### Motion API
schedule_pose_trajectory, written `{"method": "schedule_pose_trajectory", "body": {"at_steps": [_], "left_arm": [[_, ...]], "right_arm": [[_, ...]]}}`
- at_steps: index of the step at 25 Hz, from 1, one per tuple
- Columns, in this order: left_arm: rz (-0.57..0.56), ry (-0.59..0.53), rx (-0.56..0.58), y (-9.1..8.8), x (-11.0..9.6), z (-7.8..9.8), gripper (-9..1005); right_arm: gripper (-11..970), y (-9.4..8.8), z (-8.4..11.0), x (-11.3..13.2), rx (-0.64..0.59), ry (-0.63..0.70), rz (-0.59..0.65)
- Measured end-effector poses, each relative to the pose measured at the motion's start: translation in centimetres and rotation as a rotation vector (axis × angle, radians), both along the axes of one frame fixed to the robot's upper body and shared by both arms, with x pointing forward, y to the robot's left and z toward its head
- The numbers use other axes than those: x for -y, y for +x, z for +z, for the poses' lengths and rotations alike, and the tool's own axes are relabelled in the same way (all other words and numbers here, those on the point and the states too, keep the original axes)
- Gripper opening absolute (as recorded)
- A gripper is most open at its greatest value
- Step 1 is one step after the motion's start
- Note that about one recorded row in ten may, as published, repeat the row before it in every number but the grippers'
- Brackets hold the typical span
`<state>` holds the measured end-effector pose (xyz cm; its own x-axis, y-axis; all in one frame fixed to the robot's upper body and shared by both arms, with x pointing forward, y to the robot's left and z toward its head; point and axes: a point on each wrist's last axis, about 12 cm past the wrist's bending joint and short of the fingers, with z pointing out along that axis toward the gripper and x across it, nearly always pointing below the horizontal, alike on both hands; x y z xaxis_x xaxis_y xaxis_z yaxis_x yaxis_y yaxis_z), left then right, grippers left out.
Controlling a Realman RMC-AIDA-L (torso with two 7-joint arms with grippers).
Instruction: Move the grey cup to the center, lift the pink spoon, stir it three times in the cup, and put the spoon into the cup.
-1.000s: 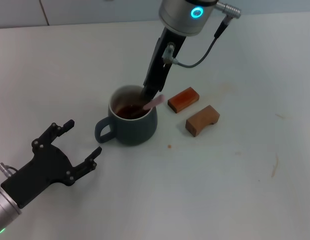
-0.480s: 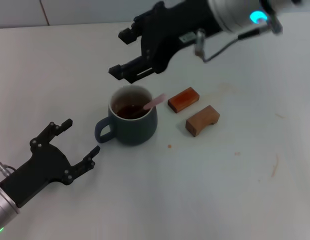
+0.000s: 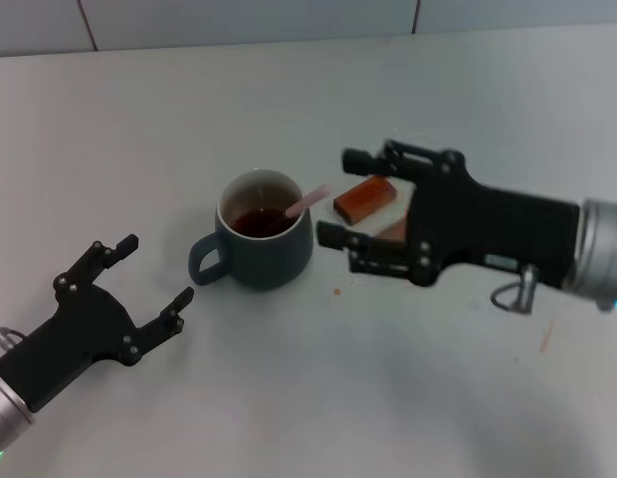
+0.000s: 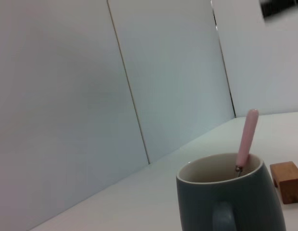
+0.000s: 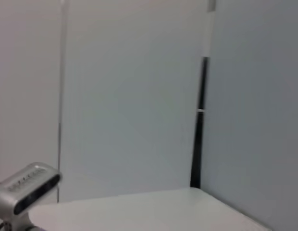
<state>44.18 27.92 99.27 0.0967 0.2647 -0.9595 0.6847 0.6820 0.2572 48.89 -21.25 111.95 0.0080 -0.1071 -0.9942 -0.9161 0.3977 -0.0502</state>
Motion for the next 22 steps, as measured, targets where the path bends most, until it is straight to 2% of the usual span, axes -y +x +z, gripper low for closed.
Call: {"method": "schedule_pose_trajectory", "body": {"at_steps": [1,2,6,7,11,16,22], "left_arm": [[0.0,-0.003,0.002,0.0,0.0,0.0,849],[-0.001,-0.003,0.003,0.1,0.0,0.1,849],[-0.006,-0.004,0.003,0.1,0.2,0.1,849],[-0.006,-0.004,0.003,0.1,0.2,0.1,849],[-0.013,-0.006,0.001,0.1,0.3,0.0,849],[-0.019,-0.004,-0.004,-0.1,0.4,-0.1,849],[-0.02,-0.004,-0.006,-0.1,0.5,-0.1,849]], "right_arm": [[744,-0.4,-2.4,0.9,-0.061,0.035,-0.02],[744,-0.4,-2.4,0.9,-0.061,0.035,-0.02],[744,-0.9,-6.5,1.3,-0.173,0.027,-0.011],[744,-0.9,-6.5,1.3,-0.173,0.027,-0.011],[743,-1.0,-8.9,1.4,-0.218,-0.023,-0.03],[743,-0.7,-10.1,2.0,-0.218,-0.081,-0.103],[743,-0.5,-10.1,1.9,-0.215,-0.08,-0.119]]}}
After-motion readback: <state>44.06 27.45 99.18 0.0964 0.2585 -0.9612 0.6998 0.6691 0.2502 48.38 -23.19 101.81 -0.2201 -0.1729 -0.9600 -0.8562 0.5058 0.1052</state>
